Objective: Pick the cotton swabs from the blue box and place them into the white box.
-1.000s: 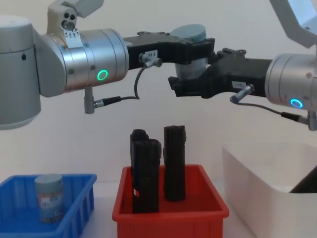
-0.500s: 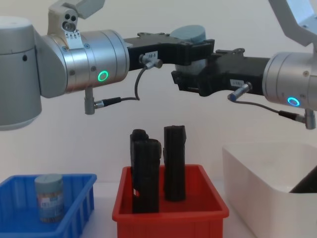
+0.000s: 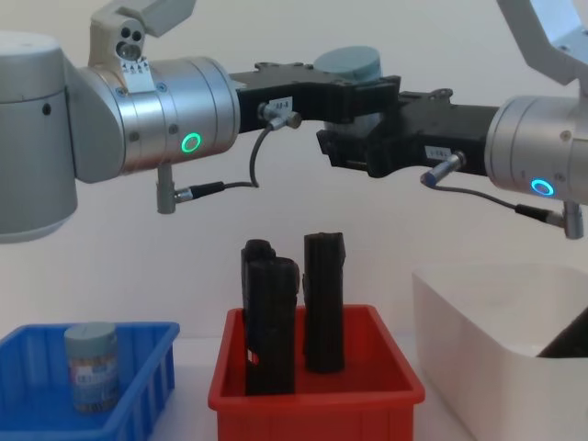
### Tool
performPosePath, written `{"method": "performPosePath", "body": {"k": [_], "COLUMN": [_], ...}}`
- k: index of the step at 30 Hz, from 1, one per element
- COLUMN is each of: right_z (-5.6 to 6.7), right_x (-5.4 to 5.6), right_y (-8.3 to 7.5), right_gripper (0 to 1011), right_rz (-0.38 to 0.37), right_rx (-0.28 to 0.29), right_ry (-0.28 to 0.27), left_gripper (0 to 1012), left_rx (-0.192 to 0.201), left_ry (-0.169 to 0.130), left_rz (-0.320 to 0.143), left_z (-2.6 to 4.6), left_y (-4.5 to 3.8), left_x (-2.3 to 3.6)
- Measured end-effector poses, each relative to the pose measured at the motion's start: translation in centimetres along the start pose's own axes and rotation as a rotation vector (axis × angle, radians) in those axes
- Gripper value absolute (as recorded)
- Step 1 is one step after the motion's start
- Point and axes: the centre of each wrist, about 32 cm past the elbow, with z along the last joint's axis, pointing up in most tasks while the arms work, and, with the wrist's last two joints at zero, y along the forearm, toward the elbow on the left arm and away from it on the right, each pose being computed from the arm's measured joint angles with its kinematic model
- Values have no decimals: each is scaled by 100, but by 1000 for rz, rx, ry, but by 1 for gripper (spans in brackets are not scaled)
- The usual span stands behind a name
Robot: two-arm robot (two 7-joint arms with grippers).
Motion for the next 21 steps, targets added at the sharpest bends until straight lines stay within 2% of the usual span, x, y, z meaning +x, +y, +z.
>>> {"method": "performPosePath", "body": {"k": [6, 8, 9, 21], "right_z": [1, 1, -1, -66], "right_x": [0, 1, 2, -11], "right_y": [1, 0, -1, -56], "right_gripper": [646, 646, 646, 646], "right_rz": [0, -1, -2, -63], "right_rx": [1, 0, 0, -50], "right_ry": [0, 0, 0, 7], "left_gripper": [935, 935, 997, 1004], "left_rx": [0, 0, 0, -1], "left_ry": [0, 0, 0, 0], "left_rz": [0, 0, 0, 0], "left_z": [0, 0, 0, 2], "left_y": [0, 0, 0, 0], "left_x": [0, 0, 0, 1]}}
